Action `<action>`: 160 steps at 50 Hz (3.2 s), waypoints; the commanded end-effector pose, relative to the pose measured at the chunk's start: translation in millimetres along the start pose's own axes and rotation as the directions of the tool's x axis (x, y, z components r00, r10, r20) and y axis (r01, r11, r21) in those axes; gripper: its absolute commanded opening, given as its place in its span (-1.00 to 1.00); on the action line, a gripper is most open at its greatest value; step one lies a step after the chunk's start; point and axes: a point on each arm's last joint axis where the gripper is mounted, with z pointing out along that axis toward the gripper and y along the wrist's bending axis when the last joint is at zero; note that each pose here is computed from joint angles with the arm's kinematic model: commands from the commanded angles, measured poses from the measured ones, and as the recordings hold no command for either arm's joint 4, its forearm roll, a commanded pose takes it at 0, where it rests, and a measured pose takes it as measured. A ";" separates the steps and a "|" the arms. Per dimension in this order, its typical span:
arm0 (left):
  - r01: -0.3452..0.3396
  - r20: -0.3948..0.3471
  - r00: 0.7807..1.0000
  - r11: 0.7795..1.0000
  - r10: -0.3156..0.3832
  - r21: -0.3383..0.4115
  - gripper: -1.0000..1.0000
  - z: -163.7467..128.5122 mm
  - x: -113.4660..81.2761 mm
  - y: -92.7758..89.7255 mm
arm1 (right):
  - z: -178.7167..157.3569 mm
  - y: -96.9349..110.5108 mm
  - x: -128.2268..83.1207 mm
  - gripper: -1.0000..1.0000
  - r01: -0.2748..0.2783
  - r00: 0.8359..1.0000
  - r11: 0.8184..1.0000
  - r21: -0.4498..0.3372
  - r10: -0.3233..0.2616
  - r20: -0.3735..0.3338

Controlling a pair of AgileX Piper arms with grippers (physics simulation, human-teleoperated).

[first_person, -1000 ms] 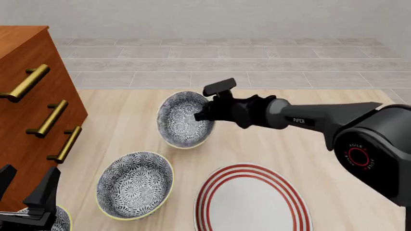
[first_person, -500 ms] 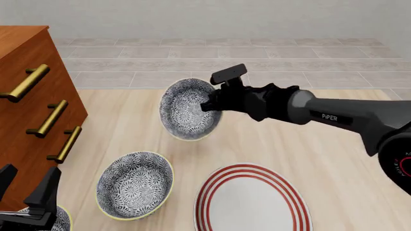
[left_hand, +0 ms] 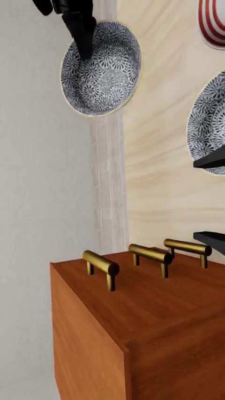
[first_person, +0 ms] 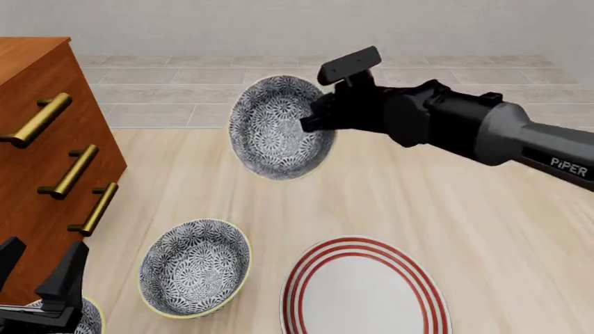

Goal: Pick up the bowl and put it in the front on the plate.

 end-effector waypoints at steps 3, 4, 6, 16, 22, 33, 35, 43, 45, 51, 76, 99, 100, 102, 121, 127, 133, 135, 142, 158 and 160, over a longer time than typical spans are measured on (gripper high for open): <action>-0.006 0.002 1.000 1.000 0.006 0.004 1.00 -0.7 0.0 -0.3 | -49.5 9.3 -31.0 -1.00 -0.028 0.998 0.999 -0.030 0.029 0.053; -0.006 0.002 1.000 1.000 0.006 0.003 1.00 -0.8 0.0 -0.2 | -52.1 11.9 -31.0 -1.00 -0.030 0.998 0.999 -0.037 0.032 0.051; -0.006 0.002 1.000 1.000 0.006 0.003 1.00 -1.0 0.1 -0.2 | -54.0 13.2 -31.3 -1.00 -0.032 0.998 0.999 -0.040 0.034 0.050; -0.011 0.002 1.000 1.000 0.011 0.006 1.00 -1.3 0.2 -0.4 | -74.2 18.9 -36.7 -1.00 -0.119 0.991 0.991 -0.062 0.122 0.049; -0.011 0.001 1.000 1.000 0.011 0.006 1.00 -0.3 0.0 -0.4 | -81.7 15.8 -34.4 -1.00 -0.114 0.992 0.992 -0.054 0.116 0.041; -0.014 0.000 1.000 1.000 0.014 0.008 1.00 0.5 -0.1 -0.5 | -104.3 25.3 -26.5 -1.00 -0.151 0.988 0.985 -0.083 0.153 0.023; -0.015 -0.001 1.000 1.000 0.015 0.008 1.00 0.6 0.0 -0.5 | -108.3 26.0 -25.7 -1.00 -0.147 0.989 0.985 -0.085 0.149 0.021; -0.018 -0.002 1.000 1.000 0.018 0.008 1.00 1.3 -0.1 -0.5 | -124.3 26.0 -25.5 -1.00 -0.158 0.987 0.983 -0.090 0.161 0.025; -0.019 -0.001 1.000 1.000 0.019 0.008 1.00 1.3 -0.1 -0.5 | -128.4 25.0 -25.2 -1.00 -0.149 0.988 0.985 -0.088 0.152 0.026; -0.033 0.001 0.999 0.999 0.033 0.025 1.00 1.2 -0.3 -1.6 | -137.1 24.8 -20.6 -1.00 -0.152 0.987 0.984 -0.090 0.155 0.031; -0.022 -0.001 1.000 1.000 0.022 0.023 1.00 3.2 -0.8 -1.5 | -161.0 21.7 2.2 -1.00 -0.216 0.975 0.973 -0.085 0.219 0.025; -0.020 -0.003 1.000 1.000 0.020 0.021 1.00 4.2 -0.8 -1.4 | -185.9 22.8 18.9 -1.00 -0.282 0.958 0.954 -0.098 0.286 0.029; -0.020 -0.003 1.000 1.000 0.020 0.021 1.00 4.2 -0.8 -1.4 | -188.5 23.3 19.7 -1.00 -0.282 0.958 0.954 -0.100 0.286 0.029; -0.020 -0.002 1.000 1.000 0.020 0.021 1.00 4.3 -0.9 -1.4 | -194.0 23.3 20.4 -1.00 -0.282 0.958 0.954 -0.102 0.286 0.027; -0.024 0.000 1.000 0.999 0.024 0.024 1.00 3.5 -0.9 -1.6 | -232.3 22.9 34.6 -1.00 -0.351 0.934 0.928 -0.123 0.357 0.034; -0.026 -0.004 1.000 0.999 0.026 0.027 1.00 4.7 -0.8 -1.8 | -240.7 23.4 38.5 -1.00 -0.356 0.931 0.926 -0.129 0.363 0.033; -0.021 -0.004 1.000 0.999 0.021 0.028 1.00 5.1 -0.8 -1.9 | -246.4 17.7 41.5 -1.00 -0.377 0.923 0.920 -0.105 0.383 0.044; -0.014 -0.004 1.000 1.000 0.014 0.025 1.00 4.4 -0.5 -1.7 | -248.8 18.0 43.2 -1.00 -0.377 0.923 0.920 -0.107 0.383 0.041; -0.012 -0.005 1.000 0.999 0.012 0.032 1.00 6.0 -1.0 -2.2 | -255.8 16.7 47.9 -1.00 -0.381 0.921 0.919 -0.101 0.387 0.040; -0.009 -0.004 1.000 0.999 0.009 0.038 1.00 6.7 -1.1 -2.7 | -273.7 13.5 50.1 -1.00 -0.367 0.928 0.927 -0.085 0.370 0.031; -0.008 -0.003 1.000 0.999 0.008 0.038 1.00 6.7 -1.2 -2.6 | -276.0 14.9 51.8 -1.00 -0.358 0.932 0.929 -0.092 0.361 0.025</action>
